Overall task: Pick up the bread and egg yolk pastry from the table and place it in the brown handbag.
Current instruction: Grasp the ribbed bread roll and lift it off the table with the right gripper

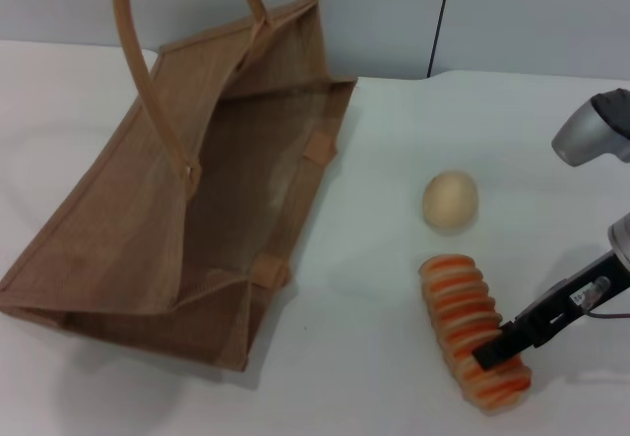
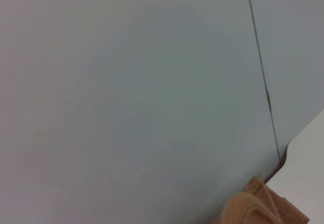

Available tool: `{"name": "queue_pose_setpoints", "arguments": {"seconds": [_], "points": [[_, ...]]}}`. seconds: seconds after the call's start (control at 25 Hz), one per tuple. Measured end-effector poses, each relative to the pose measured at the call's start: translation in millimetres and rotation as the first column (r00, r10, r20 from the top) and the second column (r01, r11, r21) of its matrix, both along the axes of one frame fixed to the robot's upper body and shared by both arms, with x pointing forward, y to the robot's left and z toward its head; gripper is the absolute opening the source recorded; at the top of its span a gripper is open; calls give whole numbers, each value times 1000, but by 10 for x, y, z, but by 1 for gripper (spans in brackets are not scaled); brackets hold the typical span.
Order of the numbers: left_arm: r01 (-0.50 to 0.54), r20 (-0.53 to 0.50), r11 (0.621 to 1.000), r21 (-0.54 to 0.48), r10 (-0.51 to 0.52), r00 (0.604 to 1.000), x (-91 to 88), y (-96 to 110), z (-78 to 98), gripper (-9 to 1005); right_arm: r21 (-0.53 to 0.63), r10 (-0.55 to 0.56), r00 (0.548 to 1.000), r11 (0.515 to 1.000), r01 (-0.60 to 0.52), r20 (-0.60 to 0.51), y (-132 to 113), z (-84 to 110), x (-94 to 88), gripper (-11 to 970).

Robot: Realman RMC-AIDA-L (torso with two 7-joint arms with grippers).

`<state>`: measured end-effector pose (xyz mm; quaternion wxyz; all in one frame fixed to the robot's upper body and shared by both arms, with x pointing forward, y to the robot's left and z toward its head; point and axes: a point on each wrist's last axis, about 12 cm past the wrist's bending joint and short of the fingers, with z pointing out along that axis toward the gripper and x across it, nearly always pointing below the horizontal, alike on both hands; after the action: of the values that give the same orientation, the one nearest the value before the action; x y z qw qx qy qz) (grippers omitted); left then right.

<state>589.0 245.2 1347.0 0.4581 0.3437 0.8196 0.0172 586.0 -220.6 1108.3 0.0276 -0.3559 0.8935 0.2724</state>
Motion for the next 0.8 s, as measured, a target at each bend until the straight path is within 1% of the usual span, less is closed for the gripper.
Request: {"name": "queue_pose_setpoints", "arguments": {"seconds": [0.6, 0.72, 0.8], "points": [[0, -2, 1000, -4, 0, 1000, 4, 3, -7, 115, -18, 20, 1000, 1000, -20, 5, 13, -25, -11, 433], [-2, -1, 1000, -6, 2, 1000, 8, 8, -12, 115, -19, 15, 1000, 1000, -14, 10, 6, -34, -8, 384], [-4, -1, 1000, -7, 4, 1000, 10, 15, -19, 115, -20, 12, 1000, 1000, -11, 13, 2, -37, -5, 369]]}}
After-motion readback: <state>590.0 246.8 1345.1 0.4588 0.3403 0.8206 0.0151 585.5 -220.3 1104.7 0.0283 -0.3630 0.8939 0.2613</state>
